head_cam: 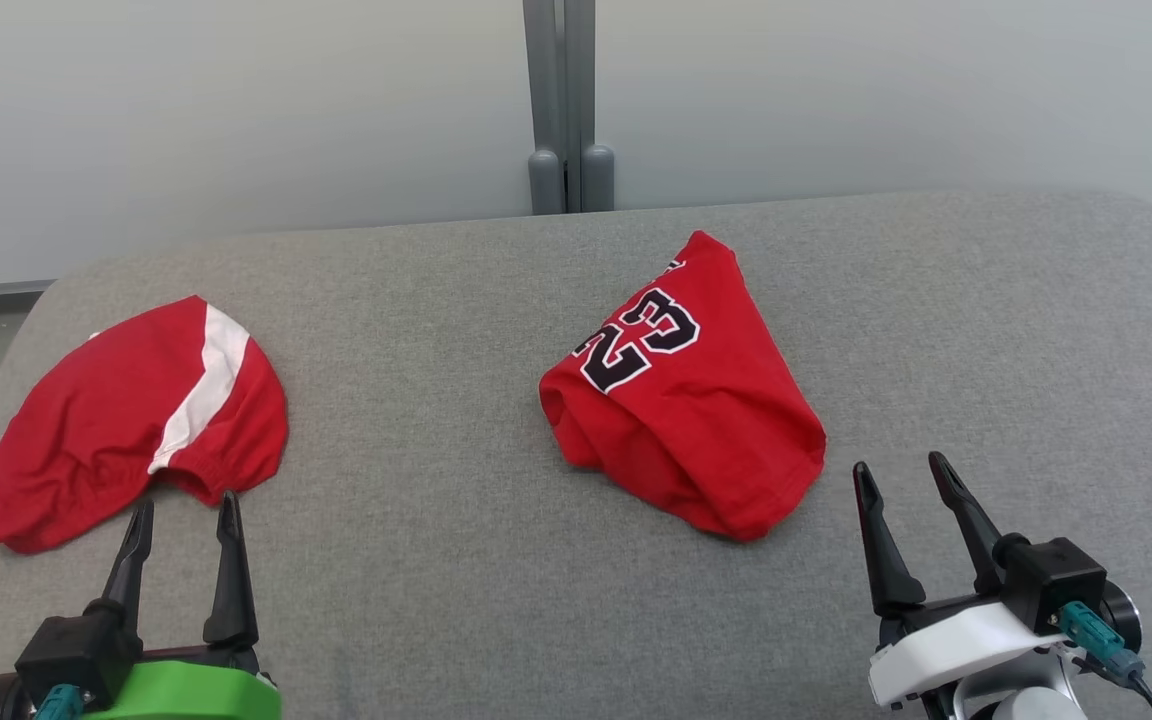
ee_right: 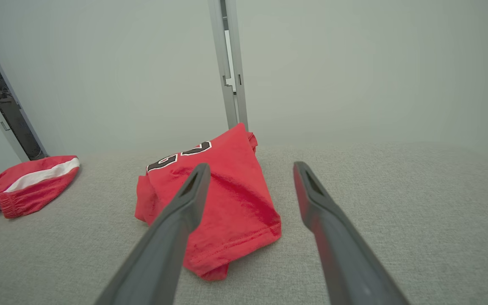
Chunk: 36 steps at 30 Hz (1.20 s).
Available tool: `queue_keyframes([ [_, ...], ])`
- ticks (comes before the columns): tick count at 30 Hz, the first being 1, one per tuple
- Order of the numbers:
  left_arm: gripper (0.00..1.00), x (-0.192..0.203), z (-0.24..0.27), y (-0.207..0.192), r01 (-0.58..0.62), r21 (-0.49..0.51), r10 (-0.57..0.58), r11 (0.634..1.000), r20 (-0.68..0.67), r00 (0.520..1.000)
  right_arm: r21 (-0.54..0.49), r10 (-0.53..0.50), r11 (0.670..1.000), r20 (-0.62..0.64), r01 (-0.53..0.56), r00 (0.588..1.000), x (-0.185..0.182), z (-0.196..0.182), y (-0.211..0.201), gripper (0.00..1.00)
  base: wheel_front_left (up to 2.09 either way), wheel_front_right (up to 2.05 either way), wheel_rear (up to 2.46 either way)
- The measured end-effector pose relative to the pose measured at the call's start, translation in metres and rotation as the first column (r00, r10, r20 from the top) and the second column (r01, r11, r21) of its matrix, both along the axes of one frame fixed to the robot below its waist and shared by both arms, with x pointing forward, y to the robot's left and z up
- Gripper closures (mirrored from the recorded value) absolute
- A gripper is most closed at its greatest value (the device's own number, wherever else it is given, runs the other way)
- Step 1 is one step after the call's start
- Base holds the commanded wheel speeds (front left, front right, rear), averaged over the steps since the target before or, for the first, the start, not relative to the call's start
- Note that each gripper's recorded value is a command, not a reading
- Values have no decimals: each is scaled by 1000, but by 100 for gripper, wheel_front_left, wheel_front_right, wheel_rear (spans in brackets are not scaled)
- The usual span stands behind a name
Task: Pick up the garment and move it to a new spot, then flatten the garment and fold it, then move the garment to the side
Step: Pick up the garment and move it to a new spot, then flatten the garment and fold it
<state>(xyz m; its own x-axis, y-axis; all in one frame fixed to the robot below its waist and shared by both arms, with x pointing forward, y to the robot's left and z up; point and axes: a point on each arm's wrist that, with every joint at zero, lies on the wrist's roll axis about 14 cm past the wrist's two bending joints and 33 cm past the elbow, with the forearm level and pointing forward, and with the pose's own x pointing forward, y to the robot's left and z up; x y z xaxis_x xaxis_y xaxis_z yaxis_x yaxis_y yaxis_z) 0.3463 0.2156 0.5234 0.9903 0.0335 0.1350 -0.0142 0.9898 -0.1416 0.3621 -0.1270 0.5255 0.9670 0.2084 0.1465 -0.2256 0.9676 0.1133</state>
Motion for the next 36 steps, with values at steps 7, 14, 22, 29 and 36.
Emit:
queue_keyframes([
  [7, 0, -4, -5, -2, 4, 7, -4, 1000, -11, 1000, -5, -10, 1000, -7, 10, 1000, -3, -3, -5, 0, 0, 0, 0],
  [14, 0, -6, -10, 0, -2, 6, 2, 1000, -26, 1000, -5, -14, 1000, -19, 14, 1000, -4, -6, -6, 0, 0, 0, 0],
  [22, 0, -6, -11, 3, -9, 12, 9, 1000, -29, 1000, -5, -24, 1000, -26, 24, 999, -4, -9, -9, 0, 0, 0, 0],
  [29, 0, -6, -13, 3, -6, 18, 7, 1000, -33, 999, -4, -27, 1000, -30, 27, 999, -5, -10, -10, 0, 0, 0, 0],
  [36, 0, -6, -15, 2, -8, 18, 9, 1000, -39, 999, -3, -30, 1000, -36, 30, 999, -5, -12, -11, 0, 0, 0, 0],
])
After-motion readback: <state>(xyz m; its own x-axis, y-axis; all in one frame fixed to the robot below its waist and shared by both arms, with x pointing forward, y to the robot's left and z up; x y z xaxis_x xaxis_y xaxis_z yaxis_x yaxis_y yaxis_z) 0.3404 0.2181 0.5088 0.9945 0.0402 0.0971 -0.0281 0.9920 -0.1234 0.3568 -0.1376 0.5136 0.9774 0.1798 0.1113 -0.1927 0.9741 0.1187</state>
